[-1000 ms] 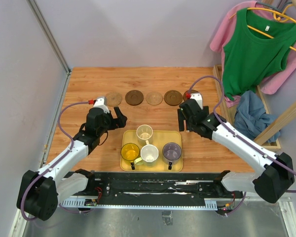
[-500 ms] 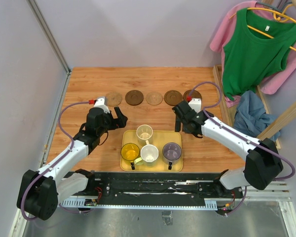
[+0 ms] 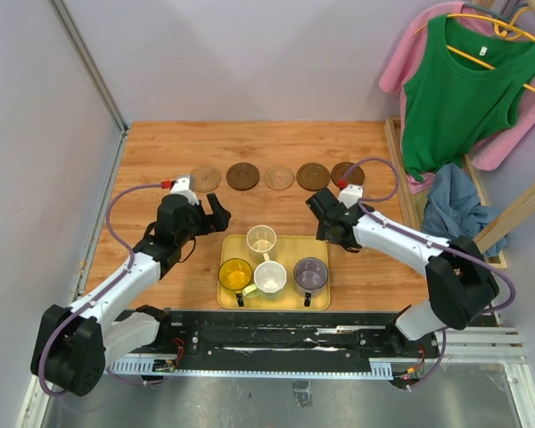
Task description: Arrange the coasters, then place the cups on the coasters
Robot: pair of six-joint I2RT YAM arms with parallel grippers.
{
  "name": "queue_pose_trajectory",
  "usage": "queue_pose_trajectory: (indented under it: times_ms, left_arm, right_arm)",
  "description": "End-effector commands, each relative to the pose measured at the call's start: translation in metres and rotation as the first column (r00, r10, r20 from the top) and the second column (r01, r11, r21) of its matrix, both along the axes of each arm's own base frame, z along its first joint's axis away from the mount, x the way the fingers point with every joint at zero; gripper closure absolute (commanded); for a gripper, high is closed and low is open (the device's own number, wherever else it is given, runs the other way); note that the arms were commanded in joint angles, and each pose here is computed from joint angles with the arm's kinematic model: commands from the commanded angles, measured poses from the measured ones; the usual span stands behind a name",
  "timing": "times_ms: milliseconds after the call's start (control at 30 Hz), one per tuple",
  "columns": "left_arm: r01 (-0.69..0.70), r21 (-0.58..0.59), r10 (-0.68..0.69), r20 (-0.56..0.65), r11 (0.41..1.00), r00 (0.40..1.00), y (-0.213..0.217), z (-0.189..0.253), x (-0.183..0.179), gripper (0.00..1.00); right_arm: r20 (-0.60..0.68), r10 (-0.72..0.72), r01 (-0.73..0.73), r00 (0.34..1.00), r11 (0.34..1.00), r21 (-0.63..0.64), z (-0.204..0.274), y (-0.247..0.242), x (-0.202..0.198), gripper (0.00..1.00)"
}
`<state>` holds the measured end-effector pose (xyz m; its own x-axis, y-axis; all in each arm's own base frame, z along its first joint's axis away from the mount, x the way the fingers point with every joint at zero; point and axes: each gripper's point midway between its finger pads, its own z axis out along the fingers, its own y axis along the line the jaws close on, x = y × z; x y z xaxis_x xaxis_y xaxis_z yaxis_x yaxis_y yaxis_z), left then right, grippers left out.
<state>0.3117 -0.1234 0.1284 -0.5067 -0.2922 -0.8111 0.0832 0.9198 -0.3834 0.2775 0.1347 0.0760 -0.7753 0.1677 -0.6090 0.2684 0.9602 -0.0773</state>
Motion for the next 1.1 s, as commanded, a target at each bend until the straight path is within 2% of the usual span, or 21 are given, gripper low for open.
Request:
queue_pose_trajectory:
  times_ms: [0,167,467,700,767,1067]
  left_arm:
    - [0.013,-0.004,-0.013,0.026,1.000,1.000,-0.004,0.002,0.003,0.00]
    - [0.014,-0.001,-0.014,0.023,1.000,1.000,-0.004,0.002,0.005,0.00]
    - [0.014,-0.001,-0.014,0.019,1.000,1.000,-0.005,0.001,0.006,0.00]
    - [0.012,0.000,-0.012,0.018,1.000,1.000,-0.005,0.000,0.006,0.00]
    - [0.010,0.001,-0.010,0.017,1.000,1.000,-0.004,-0.001,0.006,0.00]
    - [0.002,-0.003,-0.002,0.020,1.000,1.000,-0.003,-0.001,0.004,0.00]
  right_arm:
    - [0.017,-0.082,0.082,0.996,0.997,-0.003,-0.015,-0.011,0.003,0.29]
    - [0.021,-0.101,0.102,0.995,0.995,-0.016,-0.022,-0.015,0.004,0.34]
    - [0.056,-0.102,0.104,0.993,0.993,-0.048,-0.019,-0.019,0.011,0.38]
    - [0.061,-0.114,0.118,0.992,0.990,-0.073,-0.021,-0.027,0.016,0.46]
    - [0.060,-0.119,0.123,0.991,0.990,-0.074,-0.022,-0.029,0.017,0.51]
    - [0.040,-0.102,0.106,0.994,0.989,-0.101,-0.029,-0.035,0.011,0.86]
